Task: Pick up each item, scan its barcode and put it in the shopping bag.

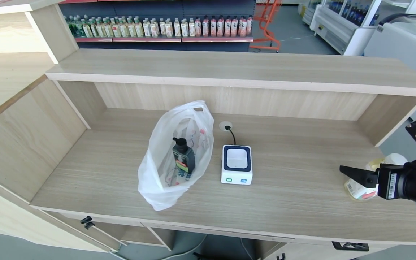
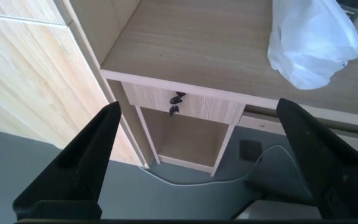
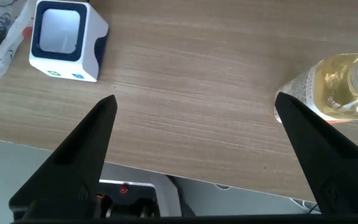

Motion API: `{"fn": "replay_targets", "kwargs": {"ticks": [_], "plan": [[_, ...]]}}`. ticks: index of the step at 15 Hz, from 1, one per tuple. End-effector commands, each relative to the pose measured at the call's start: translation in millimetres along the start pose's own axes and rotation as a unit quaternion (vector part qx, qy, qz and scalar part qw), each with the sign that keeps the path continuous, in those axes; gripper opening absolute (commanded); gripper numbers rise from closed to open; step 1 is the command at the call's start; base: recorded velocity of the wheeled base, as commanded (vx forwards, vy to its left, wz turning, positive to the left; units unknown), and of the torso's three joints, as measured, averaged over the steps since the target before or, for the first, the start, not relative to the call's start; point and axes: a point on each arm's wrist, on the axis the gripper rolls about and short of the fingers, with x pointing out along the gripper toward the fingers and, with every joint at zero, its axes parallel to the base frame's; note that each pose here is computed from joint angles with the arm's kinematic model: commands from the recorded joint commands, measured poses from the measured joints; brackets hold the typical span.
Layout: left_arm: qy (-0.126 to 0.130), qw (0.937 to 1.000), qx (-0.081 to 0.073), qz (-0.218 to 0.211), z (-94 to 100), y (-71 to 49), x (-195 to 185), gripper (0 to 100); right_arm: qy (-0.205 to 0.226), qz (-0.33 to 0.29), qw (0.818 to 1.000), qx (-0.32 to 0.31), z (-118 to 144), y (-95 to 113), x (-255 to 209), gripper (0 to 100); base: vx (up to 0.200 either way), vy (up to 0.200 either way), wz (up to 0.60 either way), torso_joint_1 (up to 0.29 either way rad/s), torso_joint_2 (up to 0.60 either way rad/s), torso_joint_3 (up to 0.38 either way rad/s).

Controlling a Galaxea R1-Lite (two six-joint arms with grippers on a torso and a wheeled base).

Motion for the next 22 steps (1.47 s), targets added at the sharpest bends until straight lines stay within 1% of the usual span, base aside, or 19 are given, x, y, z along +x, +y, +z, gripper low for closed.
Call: {"fn": "replay_targets", "kwargs": {"ticks": [1,3,4,6,7,8,12,13,15,16,17,19,20,22], "plan": [[0.0,1.0,0.0,0.0,0.0,0.0,0.0,100,0.01,0.0,1.0,0.0,-3.8,0.1,3.1,100,0.0,-0.2,0.0,0.007,0.01,-0.007],[0.0,1.0,0.0,0.0,0.0,0.0,0.0,100,0.023,-0.003,1.0,-0.001,-10.3,-0.4,4.3,100,0.0,-0.2,0.0,0.0,0.0,-0.002],[0.0,1.0,0.0,0.0,0.0,0.0,0.0,100,0.029,-0.016,0.999,-0.002,-13.3,-1.2,5.0,100,0.0,-0.2,0.0,0.007,0.0,-0.002],[0.0,1.0,0.002,0.0,0.0,0.0,0.0,100,0.054,-0.041,0.998,-0.006,-18.6,-2.4,6.6,100,0.0,-0.2,0.0,0.002,0.0,0.002],[0.0,1.0,0.002,0.0,0.0,0.0,0.0,100,0.073,-0.047,0.996,-0.008,-22.2,-2.8,6.1,100,0.0,-0.2,0.0,0.007,0.01,0.002],[0.0,1.0,0.002,0.0,0.0,0.0,0.0,100,0.082,-0.048,0.995,-0.008,-24.2,-2.9,6.2,100,0.0,-0.2,0.0,0.007,0.0,0.002],[0.0,1.0,0.003,0.0,0.0,0.0,0.0,100,0.097,-0.052,0.994,-0.007,-27.1,-3.9,14.0,100,0.0,0.0,0.0,0.0,0.0,0.0],[0.0,1.0,0.003,0.0,0.0,0.0,0.0,100,0.107,-0.058,0.993,-0.006,-30.8,-6.0,15.7,100,0.0,0.0,0.0,0.0,0.0,0.0],[0.0,1.0,0.003,0.0,0.0,0.0,0.0,100,0.141,-0.094,0.986,-0.011,-44.8,-9.4,22.4,100,0.0,0.0,0.0,0.0,0.0,0.0],[0.0,1.0,0.002,0.0,0.0,0.0,0.0,100,0.152,-0.096,0.984,-0.011,-48.5,-8.9,27.2,100,0.0,0.0,0.0,0.0,0.0,0.0],[0.0,1.0,0.003,0.0,0.0,0.0,0.0,100,0.152,-0.093,0.984,-0.011,-50.4,-7.4,35.1,100,0.0,0.0,0.0,0.0,0.0,0.0],[0.0,1.0,0.003,0.0,0.0,0.0,0.0,100,0.131,-0.078,0.988,-0.016,-55.5,-0.8,49.3,100,0.0,0.0,0.0,0.0,0.0,0.0],[0.0,1.0,0.003,0.0,0.0,0.0,0.0,100,0.105,-0.071,0.992,-0.023,-65.1,1.8,62.7,100,0.0,0.0,0.0,0.0,0.0,0.0],[0.0,1.0,0.003,0.0,0.0,0.0,0.0,100,0.099,-0.068,0.992,-0.039,-76.1,2.6,71.4,100,0.0,0.0,0.0,0.0,0.0,0.0]]}}
